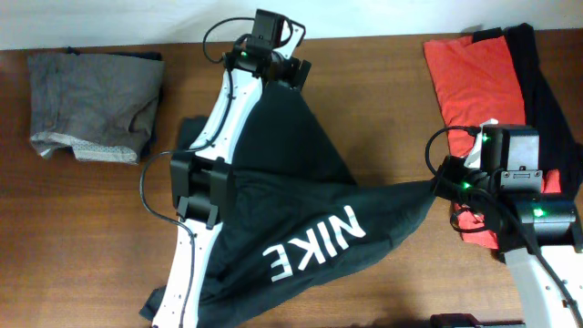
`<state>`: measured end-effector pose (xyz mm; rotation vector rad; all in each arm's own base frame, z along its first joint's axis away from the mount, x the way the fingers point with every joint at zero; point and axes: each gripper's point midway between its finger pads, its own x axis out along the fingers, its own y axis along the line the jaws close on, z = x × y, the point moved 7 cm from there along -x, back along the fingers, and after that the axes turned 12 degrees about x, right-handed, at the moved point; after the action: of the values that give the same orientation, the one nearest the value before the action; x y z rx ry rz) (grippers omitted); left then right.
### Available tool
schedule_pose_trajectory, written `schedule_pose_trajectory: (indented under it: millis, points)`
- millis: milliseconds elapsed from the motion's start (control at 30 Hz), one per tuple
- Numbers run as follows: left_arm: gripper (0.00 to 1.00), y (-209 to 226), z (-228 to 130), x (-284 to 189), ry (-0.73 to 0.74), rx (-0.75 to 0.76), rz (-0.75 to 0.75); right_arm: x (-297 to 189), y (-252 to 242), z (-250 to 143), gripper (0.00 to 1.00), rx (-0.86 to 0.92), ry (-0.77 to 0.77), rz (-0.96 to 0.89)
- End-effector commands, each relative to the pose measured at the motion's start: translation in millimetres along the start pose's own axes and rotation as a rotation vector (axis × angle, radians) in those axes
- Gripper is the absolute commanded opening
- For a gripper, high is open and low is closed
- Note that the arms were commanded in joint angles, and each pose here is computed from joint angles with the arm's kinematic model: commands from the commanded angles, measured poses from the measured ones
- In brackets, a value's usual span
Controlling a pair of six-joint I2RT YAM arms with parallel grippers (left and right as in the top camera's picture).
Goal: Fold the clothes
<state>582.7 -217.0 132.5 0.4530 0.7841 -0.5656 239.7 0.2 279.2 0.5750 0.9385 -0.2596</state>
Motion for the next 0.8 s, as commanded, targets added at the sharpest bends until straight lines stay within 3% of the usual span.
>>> schedule_pose_trajectory:
  millis: [0, 600, 733, 767]
  points:
    - [0.98, -5, -10, 17, 0.024, 0.018, -0.003, -5, 5, 3, 0.05, -0.014, -0.015, 0.023]
    - [0.92, -23, -35, 58, 0.065, 0.048, -0.035, -5, 6, 5, 0.05, -0.014, -0.026, 0.03]
    - [0.89, -27, -47, 72, 0.087, 0.053, -0.044, -5, 7, 6, 0.06, -0.015, -0.03, 0.032]
    - [0.84, -28, -52, 76, 0.097, 0.052, -0.047, -5, 7, 6, 0.05, -0.015, -0.031, 0.033]
